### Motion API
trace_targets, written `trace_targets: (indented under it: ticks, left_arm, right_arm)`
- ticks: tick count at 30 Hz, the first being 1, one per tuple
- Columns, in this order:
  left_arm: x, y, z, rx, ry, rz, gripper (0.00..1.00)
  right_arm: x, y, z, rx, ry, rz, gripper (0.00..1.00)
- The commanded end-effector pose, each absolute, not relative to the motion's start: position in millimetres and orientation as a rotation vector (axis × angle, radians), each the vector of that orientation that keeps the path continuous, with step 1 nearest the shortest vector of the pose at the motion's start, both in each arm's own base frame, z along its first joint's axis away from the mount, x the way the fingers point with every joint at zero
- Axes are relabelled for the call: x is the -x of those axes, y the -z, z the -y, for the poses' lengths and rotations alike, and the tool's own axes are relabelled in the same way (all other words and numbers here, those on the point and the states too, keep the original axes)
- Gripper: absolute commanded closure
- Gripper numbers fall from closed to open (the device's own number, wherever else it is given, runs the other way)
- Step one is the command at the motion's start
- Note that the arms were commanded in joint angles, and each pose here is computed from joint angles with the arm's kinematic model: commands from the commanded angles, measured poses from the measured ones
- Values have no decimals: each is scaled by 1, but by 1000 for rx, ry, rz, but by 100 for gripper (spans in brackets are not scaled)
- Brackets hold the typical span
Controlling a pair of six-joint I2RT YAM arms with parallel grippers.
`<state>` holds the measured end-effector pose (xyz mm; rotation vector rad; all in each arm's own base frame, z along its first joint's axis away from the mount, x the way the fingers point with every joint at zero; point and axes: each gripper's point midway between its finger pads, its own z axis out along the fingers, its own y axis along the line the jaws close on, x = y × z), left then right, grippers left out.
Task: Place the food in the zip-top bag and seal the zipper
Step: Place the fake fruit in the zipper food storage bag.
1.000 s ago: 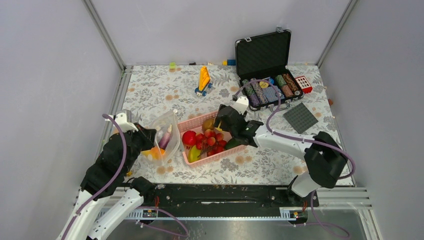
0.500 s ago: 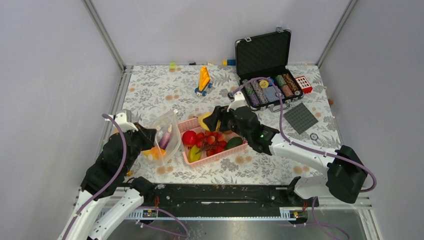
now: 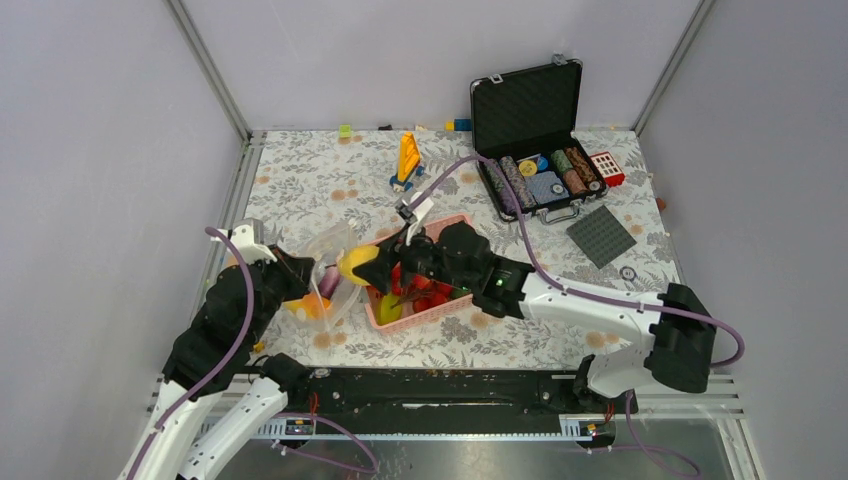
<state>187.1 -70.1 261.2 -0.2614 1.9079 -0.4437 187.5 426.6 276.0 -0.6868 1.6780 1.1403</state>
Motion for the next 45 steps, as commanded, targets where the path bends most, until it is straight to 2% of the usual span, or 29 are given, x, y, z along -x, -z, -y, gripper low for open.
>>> trace_targets:
  ticks: [1, 10, 23, 33, 38, 43, 45]
  left_arm:
    - [-192, -274, 76, 243, 491, -1850, 100]
    - [-191, -276, 78, 235, 510, -1844, 100]
    - [-194, -274, 81, 234, 528, -1850, 100]
    - [-198, -272, 84, 229, 544, -1864, 100]
    - [-199, -272, 85, 229, 551, -1863, 100]
    - [-200, -271, 85, 231, 557, -1866, 100]
    - [-200, -271, 85, 231, 559, -1867, 100]
  right_arm:
    - [-191, -301, -451, 649, -1116, -1630, 65]
    - [-214, -279, -482, 474, -1014, -1773, 65]
    - [-227, -250, -478, 345, -920, -1904, 65]
    - [-223, -251, -494, 316, -957, -1953, 58]
    - [-226, -241, -489, 285, -850, -2037, 47]
    - [-221, -237, -494, 289, -871, -2064, 37]
    - [-219, -235, -496, 310, -882, -2065, 29]
